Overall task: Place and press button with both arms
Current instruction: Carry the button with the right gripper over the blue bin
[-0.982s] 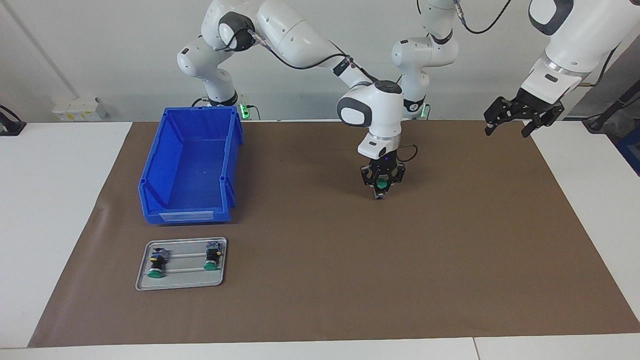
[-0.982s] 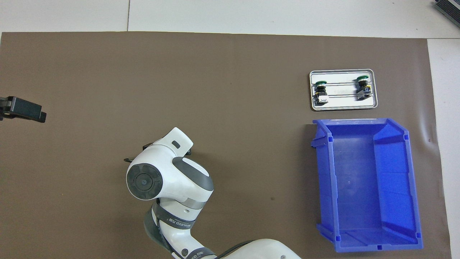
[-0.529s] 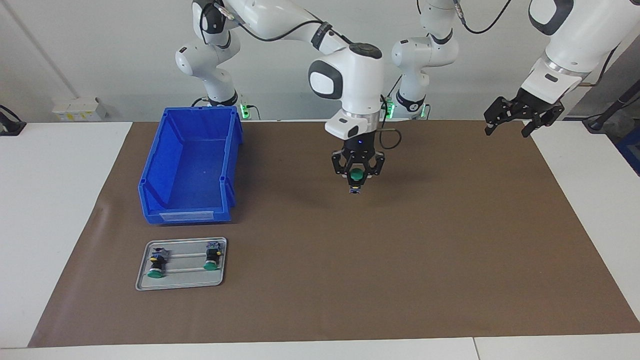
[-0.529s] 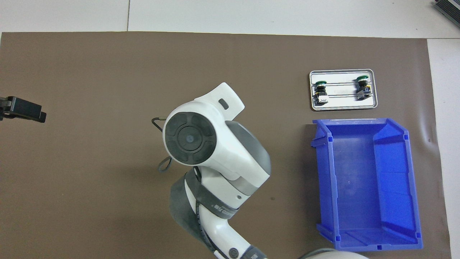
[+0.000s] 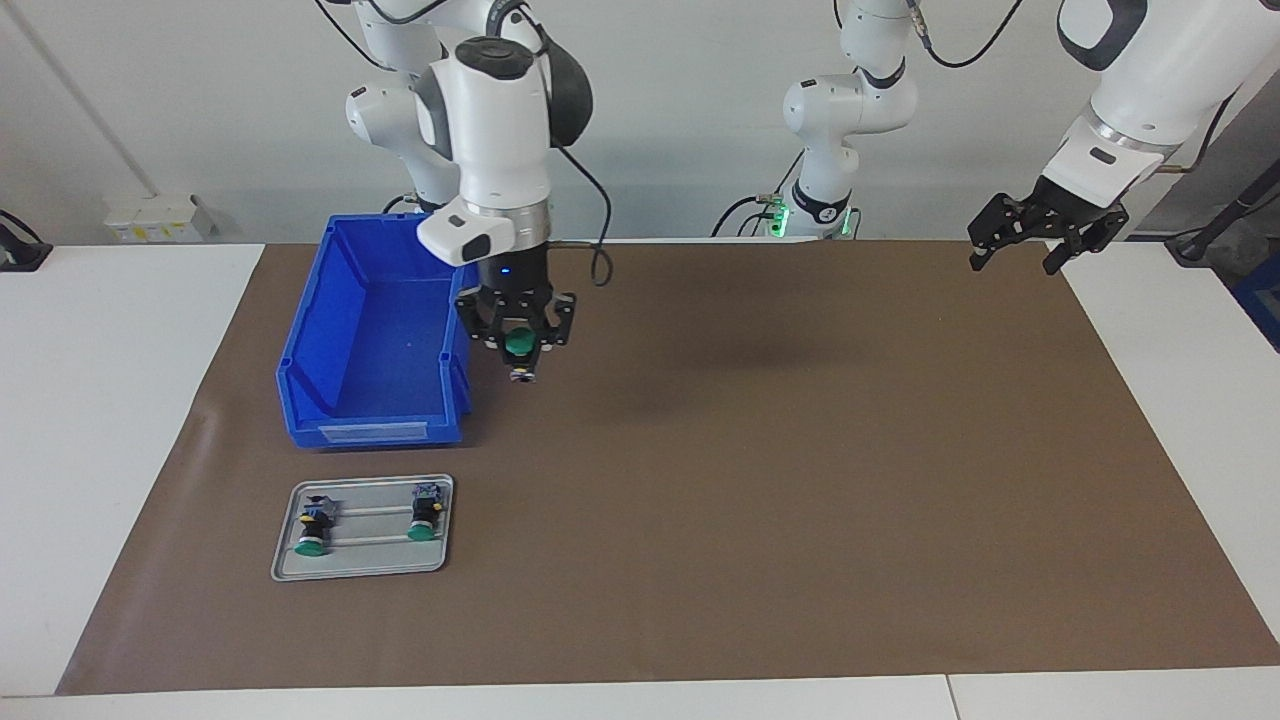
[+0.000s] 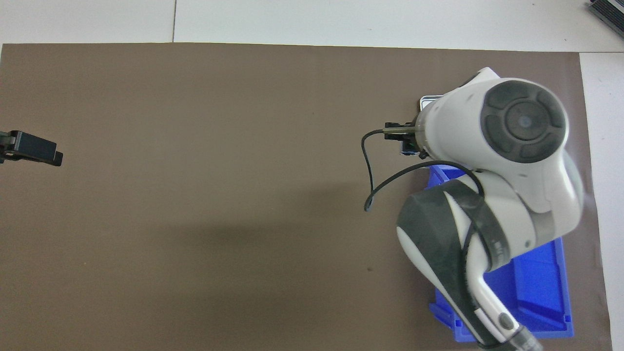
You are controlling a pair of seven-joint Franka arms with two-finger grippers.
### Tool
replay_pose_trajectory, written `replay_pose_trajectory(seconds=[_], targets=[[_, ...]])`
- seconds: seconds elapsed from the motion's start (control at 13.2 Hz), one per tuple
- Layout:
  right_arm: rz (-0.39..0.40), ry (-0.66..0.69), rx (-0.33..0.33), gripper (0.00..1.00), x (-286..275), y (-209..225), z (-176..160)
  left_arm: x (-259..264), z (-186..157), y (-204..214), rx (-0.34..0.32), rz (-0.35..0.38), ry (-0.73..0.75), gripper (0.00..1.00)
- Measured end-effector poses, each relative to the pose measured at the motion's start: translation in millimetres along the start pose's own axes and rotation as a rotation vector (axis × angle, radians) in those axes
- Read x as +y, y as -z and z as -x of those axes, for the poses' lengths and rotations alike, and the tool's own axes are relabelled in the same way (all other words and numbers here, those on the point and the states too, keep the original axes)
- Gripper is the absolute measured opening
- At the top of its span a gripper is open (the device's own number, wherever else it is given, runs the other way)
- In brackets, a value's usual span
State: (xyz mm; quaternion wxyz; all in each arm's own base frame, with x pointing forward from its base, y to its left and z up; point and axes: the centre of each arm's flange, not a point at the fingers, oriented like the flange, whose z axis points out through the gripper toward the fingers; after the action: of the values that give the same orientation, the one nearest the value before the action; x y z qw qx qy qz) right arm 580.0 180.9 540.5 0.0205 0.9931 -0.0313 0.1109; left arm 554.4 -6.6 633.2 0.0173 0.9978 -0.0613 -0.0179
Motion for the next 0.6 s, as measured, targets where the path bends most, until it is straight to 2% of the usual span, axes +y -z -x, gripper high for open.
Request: replay_pose_trajectory(seconds=[0.38,0.53,0.6], targets=[[0.002,0.065,-0.106,0.34,105.3,-44.3,20.5,0.0,0.0,0.0,0.000,0.000,0.000,1.00],[-0.019,0.082,-0.118,0.34,135.3,-64.6,36.5,0.0,0.0,0.0,0.000,0.000,0.000,1.00],[-0.024,0.096,-0.102,0.34,148.9,-76.0,44.6,0.0,0.0,0.0,0.000,0.000,0.000,1.00]])
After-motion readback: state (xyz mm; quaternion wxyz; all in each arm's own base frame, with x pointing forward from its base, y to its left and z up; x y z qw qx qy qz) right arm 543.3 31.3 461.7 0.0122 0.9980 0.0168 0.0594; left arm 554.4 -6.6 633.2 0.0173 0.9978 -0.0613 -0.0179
